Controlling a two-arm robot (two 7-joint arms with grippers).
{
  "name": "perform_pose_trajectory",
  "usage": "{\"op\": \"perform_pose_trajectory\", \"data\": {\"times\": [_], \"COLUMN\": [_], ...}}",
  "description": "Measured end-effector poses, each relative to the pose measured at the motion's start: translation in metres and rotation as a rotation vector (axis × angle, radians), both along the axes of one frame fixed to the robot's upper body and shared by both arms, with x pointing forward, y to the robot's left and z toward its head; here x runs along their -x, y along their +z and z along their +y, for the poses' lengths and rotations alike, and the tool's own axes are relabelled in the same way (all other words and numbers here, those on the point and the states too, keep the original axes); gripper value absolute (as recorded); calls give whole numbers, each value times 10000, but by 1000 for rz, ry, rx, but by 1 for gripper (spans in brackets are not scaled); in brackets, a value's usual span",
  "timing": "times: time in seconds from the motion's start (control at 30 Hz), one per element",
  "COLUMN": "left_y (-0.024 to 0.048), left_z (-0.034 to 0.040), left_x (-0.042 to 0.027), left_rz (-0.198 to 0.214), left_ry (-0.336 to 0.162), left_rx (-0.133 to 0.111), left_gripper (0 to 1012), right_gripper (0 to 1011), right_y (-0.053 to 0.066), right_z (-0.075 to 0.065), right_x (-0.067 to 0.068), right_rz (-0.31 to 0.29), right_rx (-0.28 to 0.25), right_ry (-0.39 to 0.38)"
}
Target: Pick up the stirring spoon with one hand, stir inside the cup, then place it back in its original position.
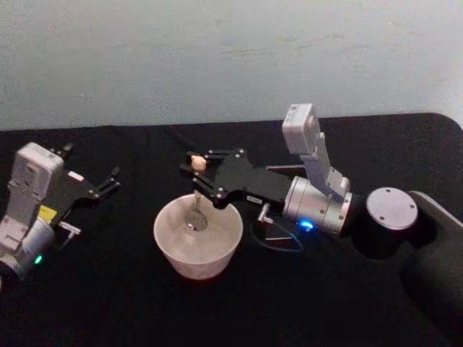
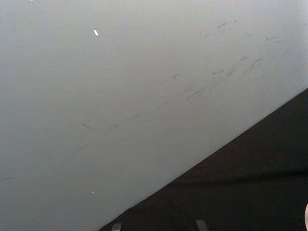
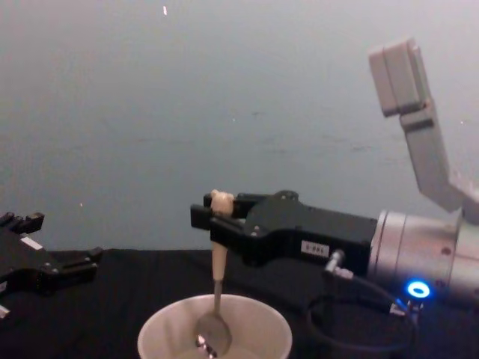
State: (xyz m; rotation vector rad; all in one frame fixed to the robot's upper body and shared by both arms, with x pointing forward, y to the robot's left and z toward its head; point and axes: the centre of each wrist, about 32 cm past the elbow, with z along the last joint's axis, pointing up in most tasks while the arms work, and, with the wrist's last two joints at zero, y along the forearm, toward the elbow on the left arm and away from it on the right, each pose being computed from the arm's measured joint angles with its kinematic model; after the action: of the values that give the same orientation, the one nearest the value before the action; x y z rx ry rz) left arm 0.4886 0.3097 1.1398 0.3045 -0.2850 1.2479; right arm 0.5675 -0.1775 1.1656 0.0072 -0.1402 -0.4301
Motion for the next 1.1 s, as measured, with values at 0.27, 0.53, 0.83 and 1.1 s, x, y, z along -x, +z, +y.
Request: {"op": "perform_pose_trajectory", "data": {"times": [0.27,0.53,0.83,1.1], "left_y": [0,0,0,0], "left_z": [0,0,0,0], "left_x": [0,0,0,0], "left_rz": [0,0,0,0], "left_ry": [0,0,0,0], "left_rx": [0,0,0,0], "left_gripper": [1001,1001,1001,1001], "right_gripper": [211,211,211,211], "right_y": [-103,-147,-138,-95], "right_z": [35,47,-15,-162], "right_x": [-15,-21,-11,65], "right_rz": [-3,-7,-19,-37], "right_rx": [0,13,21,24], "right_ry": [5,8,0,0]}}
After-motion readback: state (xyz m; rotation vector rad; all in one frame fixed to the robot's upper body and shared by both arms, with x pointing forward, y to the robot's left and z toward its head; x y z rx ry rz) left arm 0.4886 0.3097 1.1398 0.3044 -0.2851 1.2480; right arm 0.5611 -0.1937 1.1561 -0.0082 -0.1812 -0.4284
